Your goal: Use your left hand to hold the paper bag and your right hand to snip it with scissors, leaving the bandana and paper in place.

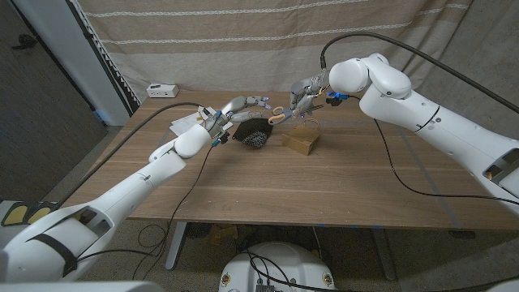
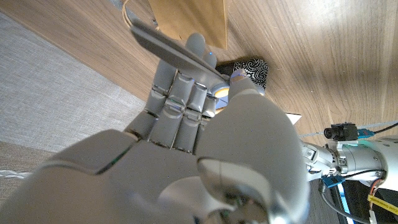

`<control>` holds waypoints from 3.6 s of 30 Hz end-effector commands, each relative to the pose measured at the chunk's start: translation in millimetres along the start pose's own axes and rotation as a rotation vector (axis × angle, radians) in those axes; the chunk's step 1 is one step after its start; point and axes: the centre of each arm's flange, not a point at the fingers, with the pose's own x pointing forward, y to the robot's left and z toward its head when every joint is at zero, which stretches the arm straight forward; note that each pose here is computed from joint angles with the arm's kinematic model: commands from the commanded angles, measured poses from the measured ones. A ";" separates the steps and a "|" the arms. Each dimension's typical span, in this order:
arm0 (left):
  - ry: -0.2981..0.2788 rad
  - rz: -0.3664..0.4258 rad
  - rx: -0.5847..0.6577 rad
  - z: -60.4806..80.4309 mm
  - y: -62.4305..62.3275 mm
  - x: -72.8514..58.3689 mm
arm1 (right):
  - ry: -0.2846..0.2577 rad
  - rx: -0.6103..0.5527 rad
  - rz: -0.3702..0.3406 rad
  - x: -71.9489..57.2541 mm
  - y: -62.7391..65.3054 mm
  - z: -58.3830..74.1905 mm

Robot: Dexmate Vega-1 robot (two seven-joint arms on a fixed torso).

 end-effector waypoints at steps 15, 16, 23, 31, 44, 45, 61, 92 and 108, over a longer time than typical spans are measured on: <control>0.006 -0.068 0.129 9.6 -2.9 10.2 | -0.008 -0.019 0.000 -0.8 -4.1 2.0; 0.007 -0.068 0.131 9.5 -2.8 10.3 | -0.008 -0.021 0.000 -0.7 -4.2 2.2; 0.007 -0.073 0.141 9.6 -2.0 11.8 | -0.013 -0.032 -0.001 0.3 -4.9 4.2; -0.003 -0.081 0.173 13.4 -2.3 14.6 | -0.020 -0.054 -0.006 1.7 -5.2 8.8; -0.010 -0.090 0.185 15.9 -2.6 18.7 | -0.035 -0.091 -0.019 0.9 -6.5 16.4; -0.010 -0.090 0.185 15.9 -2.6 18.7 | -0.036 -0.091 -0.020 0.9 -6.5 16.4; 0.008 -0.076 0.223 19.3 -6.0 16.2 | -0.050 -0.130 -0.028 -1.7 -10.1 24.5; 0.003 -0.077 0.287 21.0 -15.7 22.8 | -0.079 -0.138 -0.063 -5.2 -13.1 32.6; -0.033 0.137 0.261 20.3 -30.3 29.8 | -0.069 -0.117 -0.056 -4.6 -13.4 27.3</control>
